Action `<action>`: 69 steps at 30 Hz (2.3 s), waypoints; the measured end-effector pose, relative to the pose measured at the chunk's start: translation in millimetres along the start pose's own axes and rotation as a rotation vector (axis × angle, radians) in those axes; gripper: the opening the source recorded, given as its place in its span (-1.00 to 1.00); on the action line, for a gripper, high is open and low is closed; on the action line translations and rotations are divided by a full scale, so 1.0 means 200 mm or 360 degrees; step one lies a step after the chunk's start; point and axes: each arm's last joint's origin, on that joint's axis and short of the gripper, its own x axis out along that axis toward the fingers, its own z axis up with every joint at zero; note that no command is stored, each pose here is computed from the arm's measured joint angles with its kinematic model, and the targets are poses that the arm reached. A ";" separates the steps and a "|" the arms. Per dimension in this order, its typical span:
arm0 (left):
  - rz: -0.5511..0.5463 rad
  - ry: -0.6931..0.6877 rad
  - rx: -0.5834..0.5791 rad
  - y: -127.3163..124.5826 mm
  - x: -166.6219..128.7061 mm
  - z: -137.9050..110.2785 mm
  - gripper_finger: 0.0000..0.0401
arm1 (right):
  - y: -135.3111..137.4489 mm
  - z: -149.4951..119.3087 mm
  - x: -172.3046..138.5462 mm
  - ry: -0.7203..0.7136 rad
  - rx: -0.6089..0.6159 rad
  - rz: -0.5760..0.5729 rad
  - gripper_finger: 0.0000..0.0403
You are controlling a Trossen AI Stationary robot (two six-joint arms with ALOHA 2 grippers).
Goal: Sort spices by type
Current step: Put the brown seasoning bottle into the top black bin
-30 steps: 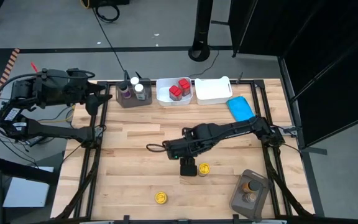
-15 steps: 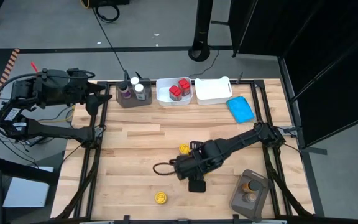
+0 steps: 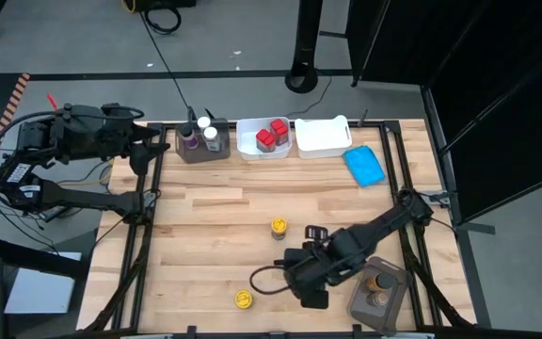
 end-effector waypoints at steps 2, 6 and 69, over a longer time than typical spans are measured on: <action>0.0000 0.0000 0.0000 0.00 0.00 0.00 0.50 | 0.01 -0.03 -0.06 -0.0060 0.0027 -0.0009 -0.03; -0.0003 -0.0005 -0.0001 0.00 0.00 0.00 0.50 | 0.01 -0.08 -0.14 -0.0161 0.0069 -0.0026 -0.03; -0.0004 -0.0008 -0.0017 0.00 0.00 0.00 0.50 | 0.11 -1.03 0.28 0.0065 0.1114 0.0076 -0.03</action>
